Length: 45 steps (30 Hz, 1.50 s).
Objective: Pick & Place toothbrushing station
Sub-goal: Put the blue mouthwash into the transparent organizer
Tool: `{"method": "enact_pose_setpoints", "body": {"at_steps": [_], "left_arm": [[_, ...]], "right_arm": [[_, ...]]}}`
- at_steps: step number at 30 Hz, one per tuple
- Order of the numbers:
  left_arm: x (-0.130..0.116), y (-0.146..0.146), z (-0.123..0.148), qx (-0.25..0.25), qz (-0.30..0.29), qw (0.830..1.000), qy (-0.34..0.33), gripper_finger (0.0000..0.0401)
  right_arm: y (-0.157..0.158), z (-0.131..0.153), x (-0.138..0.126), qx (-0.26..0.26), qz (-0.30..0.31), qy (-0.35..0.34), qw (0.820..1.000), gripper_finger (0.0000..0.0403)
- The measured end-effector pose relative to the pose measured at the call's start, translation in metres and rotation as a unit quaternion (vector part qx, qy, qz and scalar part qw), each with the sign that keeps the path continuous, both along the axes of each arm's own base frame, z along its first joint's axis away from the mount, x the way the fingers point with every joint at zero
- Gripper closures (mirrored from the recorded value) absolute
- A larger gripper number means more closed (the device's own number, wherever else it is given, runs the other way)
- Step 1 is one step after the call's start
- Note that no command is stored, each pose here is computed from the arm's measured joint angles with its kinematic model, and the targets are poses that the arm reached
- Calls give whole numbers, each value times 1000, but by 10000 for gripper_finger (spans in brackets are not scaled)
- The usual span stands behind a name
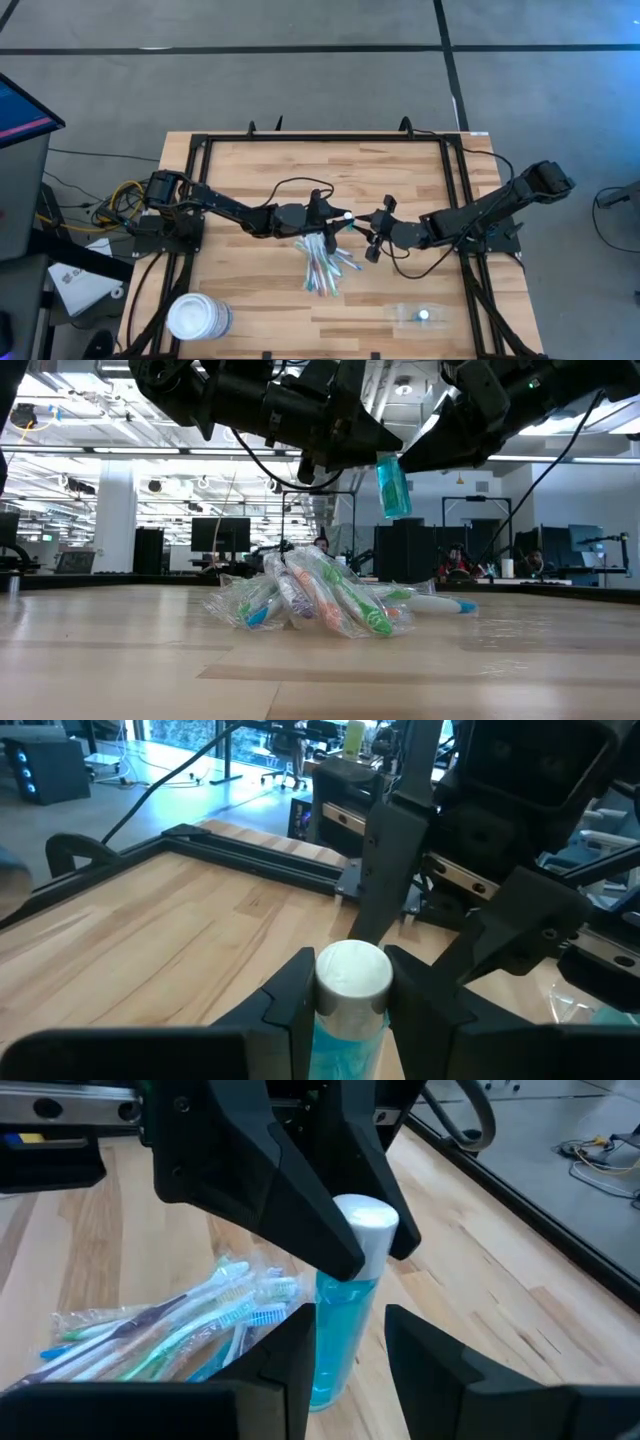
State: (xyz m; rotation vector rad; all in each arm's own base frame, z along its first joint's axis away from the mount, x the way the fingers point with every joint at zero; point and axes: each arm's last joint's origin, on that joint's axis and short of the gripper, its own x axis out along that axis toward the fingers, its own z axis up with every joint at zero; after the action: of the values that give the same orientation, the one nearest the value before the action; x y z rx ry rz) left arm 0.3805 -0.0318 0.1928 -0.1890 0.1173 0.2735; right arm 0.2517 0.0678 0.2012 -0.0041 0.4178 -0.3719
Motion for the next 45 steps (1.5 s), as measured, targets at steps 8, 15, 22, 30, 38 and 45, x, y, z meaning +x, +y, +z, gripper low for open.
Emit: {"method": "enact_pose_setpoints", "body": {"at_steps": [8,15,22,30,38,45], "left_arm": [[0,0,0,0,1,1000,0,309],[0,0,0,-8,4,1000,-4,309],[0,3,2,-12,18,1000,-16,309],[0,3,3,-12,21,1000,-19,309],[2,5,7,-13,20,999,-28,309],[3,5,8,-13,20,999,-31,309]], "right_arm": [[-3,4,3,10,-7,-25,1000,219],[-4,4,4,14,-11,-30,999,204],[-6,6,6,19,-14,-43,999,231],[-11,6,8,26,-12,-43,999,243],[-16,7,9,31,-13,-43,998,238],[-16,8,10,34,-13,-53,998,247]]}}
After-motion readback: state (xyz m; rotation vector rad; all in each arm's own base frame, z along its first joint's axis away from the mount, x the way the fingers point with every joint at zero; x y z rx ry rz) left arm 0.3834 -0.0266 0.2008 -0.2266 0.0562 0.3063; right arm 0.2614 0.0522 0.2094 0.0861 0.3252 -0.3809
